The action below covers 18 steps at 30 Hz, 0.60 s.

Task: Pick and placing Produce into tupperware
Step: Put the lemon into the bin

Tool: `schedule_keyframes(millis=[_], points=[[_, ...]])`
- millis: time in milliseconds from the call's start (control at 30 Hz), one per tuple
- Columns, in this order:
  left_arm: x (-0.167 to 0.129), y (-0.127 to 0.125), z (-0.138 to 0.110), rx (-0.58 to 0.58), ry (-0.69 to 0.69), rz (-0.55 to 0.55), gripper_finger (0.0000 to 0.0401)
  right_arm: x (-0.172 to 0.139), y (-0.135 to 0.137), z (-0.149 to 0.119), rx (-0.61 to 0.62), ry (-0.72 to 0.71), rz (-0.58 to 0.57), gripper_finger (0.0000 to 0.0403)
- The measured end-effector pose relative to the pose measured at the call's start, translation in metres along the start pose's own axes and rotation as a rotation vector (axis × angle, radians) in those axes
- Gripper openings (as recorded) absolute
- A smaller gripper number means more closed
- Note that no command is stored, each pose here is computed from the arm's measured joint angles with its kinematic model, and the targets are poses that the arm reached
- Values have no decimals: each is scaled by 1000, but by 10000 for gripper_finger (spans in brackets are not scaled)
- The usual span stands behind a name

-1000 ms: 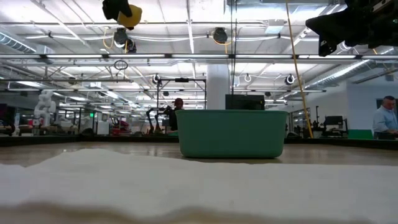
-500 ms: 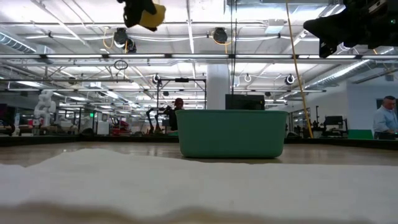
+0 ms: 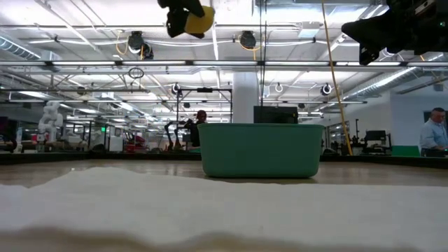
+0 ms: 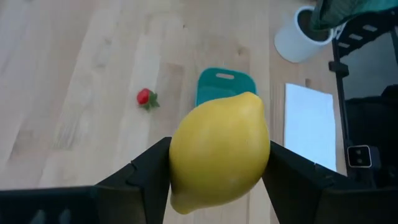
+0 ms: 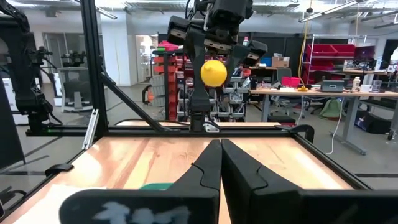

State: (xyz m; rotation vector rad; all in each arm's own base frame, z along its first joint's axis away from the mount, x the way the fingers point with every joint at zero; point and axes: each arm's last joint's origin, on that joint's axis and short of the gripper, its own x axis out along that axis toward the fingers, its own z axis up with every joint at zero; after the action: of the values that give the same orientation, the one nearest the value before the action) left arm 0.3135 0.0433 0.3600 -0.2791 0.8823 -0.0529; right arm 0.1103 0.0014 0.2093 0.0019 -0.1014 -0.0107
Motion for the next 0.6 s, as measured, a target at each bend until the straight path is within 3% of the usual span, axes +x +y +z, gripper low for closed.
schedule_keyframes(millis=[600], points=[[75, 8, 40, 87, 91, -127, 216, 0, 0, 0, -1, -1, 0, 0]])
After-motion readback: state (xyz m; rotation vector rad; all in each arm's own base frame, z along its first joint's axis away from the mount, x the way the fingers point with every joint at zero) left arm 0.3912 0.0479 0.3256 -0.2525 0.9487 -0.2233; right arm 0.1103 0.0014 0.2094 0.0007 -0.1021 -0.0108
